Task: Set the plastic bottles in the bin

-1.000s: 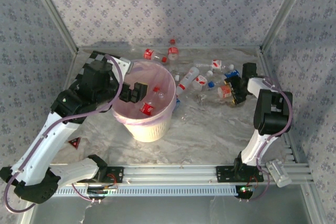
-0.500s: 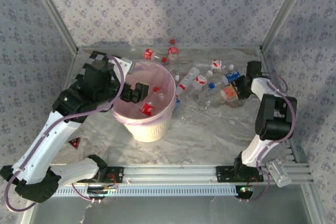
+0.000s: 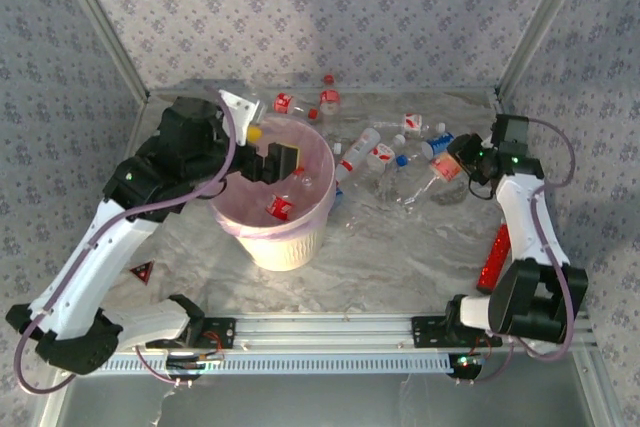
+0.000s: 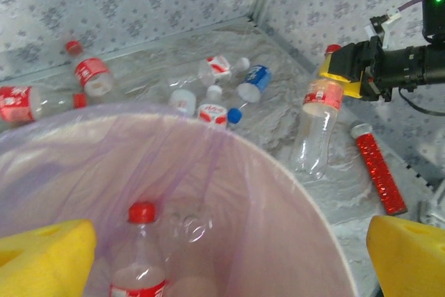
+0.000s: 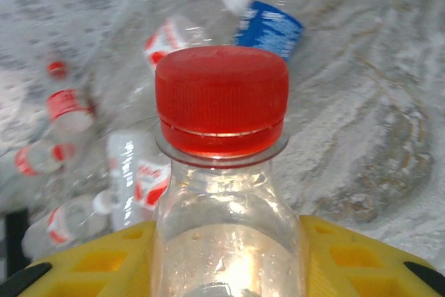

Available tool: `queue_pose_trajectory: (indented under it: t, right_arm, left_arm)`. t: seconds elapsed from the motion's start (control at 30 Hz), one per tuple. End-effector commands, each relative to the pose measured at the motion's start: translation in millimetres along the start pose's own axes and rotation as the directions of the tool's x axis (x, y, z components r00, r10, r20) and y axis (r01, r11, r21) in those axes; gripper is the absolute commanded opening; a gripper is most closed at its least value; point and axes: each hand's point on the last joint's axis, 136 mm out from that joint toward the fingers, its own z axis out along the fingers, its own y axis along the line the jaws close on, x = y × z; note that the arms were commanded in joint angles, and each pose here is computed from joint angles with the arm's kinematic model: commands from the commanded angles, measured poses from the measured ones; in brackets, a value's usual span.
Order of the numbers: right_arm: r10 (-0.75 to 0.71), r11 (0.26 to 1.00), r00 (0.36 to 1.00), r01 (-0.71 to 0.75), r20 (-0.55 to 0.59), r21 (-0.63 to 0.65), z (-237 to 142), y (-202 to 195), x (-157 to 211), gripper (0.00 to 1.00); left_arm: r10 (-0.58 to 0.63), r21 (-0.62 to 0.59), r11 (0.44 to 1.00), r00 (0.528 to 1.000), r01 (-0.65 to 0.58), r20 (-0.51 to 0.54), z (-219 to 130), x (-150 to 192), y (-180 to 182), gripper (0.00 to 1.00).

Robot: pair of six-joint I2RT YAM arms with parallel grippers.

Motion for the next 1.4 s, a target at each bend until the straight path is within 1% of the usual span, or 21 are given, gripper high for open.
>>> queue_pose_trajectory:
  t: [0.0, 0.1, 0.13, 0.17, 0.2, 0.37, 0.4, 0.43, 0.5, 0.57, 0.63, 0.67, 0.7, 0.87, 1.0, 1.1, 1.17, 1.27, 1.37]
  right_arm:
    - [-0.140, 0.961, 0.990, 0.133, -0.014, -0.244, -32, 51, 7, 0.19]
    - [-0.218, 0.882, 0.976, 0.204, 0.017, -0.425, -68, 99, 8, 0.19]
    - [-0.250, 0.851, 0.968, 0.232, 0.024, -0.471, -78, 112, 11, 0.16]
    - [-0.287, 0.814, 0.956, 0.276, 0.059, -0.512, -95, 130, 9, 0.16]
    - [-0.322, 0.778, 0.943, 0.312, 0.081, -0.546, -107, 142, 12, 0.16]
    - [-0.452, 0.604, 0.869, 0.463, 0.200, -0.648, -161, 192, 32, 0.16]
    - [-0.468, 0.568, 0.856, 0.482, 0.220, -0.667, -168, 200, 36, 0.16]
    - [-0.483, 0.532, 0.844, 0.494, 0.233, -0.688, -177, 208, 42, 0.16]
    - [-0.510, 0.459, 0.821, 0.514, 0.258, -0.725, -191, 224, 52, 0.16]
    - [-0.534, 0.404, 0.799, 0.528, 0.276, -0.747, -202, 238, 62, 0.16]
    - [-0.545, 0.371, 0.787, 0.535, 0.289, -0.759, -209, 246, 67, 0.16]
    - [-0.548, 0.357, 0.783, 0.537, 0.294, -0.765, -212, 250, 69, 0.16]
    - [-0.549, 0.347, 0.781, 0.537, 0.297, -0.769, -213, 252, 71, 0.16]
    - [-0.534, 0.311, 0.783, 0.532, 0.319, -0.787, -217, 262, 75, 0.15]
    - [-0.531, 0.283, 0.783, 0.525, 0.325, -0.803, -219, 269, 79, 0.15]
    - [-0.527, 0.277, 0.782, 0.529, 0.333, -0.803, -219, 272, 81, 0.15]
    - [-0.517, 0.275, 0.786, 0.527, 0.339, -0.804, -218, 272, 80, 0.15]
    - [-0.506, 0.278, 0.794, 0.520, 0.337, -0.808, -216, 273, 80, 0.12]
    - [-0.509, 0.290, 0.794, 0.522, 0.332, -0.802, -213, 272, 79, 0.12]
  left_arm:
    - [0.007, 0.145, 0.989, 0.999, -0.014, 0.052, -2, -28, -31, 0.99]
    - [0.013, 0.242, 0.970, 0.999, -0.025, 0.052, 5, -39, -53, 1.00]
    - [0.015, 0.270, 0.962, 0.999, -0.026, 0.045, 8, -42, -60, 1.00]
    - [0.021, 0.295, 0.954, 0.997, -0.041, 0.071, 10, -51, -66, 1.00]
    - [0.027, 0.317, 0.947, 0.997, -0.047, 0.067, 14, -53, -74, 1.00]
    - [0.062, 0.379, 0.923, 0.997, -0.070, 0.034, 39, -59, -99, 1.00]
    - [0.068, 0.389, 0.918, 0.997, -0.075, 0.034, 42, -61, -103, 1.00]
    - [0.071, 0.393, 0.918, 0.997, -0.062, -0.009, 52, -52, -105, 1.00]
    - [0.083, 0.407, 0.910, 0.997, -0.077, 0.001, 55, -58, -112, 1.00]
    - [0.084, 0.412, 0.908, 0.996, -0.077, 0.000, 63, -59, -115, 1.00]
    - [0.076, 0.415, 0.908, 0.997, -0.066, -0.007, 69, -58, -115, 1.00]
    - [0.075, 0.427, 0.901, 0.997, -0.075, 0.018, 71, -64, -119, 1.00]
    - [0.074, 0.435, 0.897, 0.997, -0.074, 0.016, 73, -63, -120, 0.99]
    - [0.093, 0.503, 0.861, 0.996, -0.075, -0.011, 79, -52, -134, 0.97]
    - [0.107, 0.517, 0.853, 0.994, -0.075, -0.032, 83, -44, -139, 0.98]
    - [0.108, 0.517, 0.853, 0.993, -0.071, -0.041, 88, -42, -140, 0.90]
    - [0.107, 0.519, 0.852, 0.993, -0.068, -0.045, 91, -40, -140, 0.83]
    - [0.105, 0.515, 0.854, 0.994, -0.069, -0.041, 92, -42, -140, 0.66]
    - [0.103, 0.505, 0.860, 0.994, -0.071, -0.035, 91, -43, -139, 0.52]
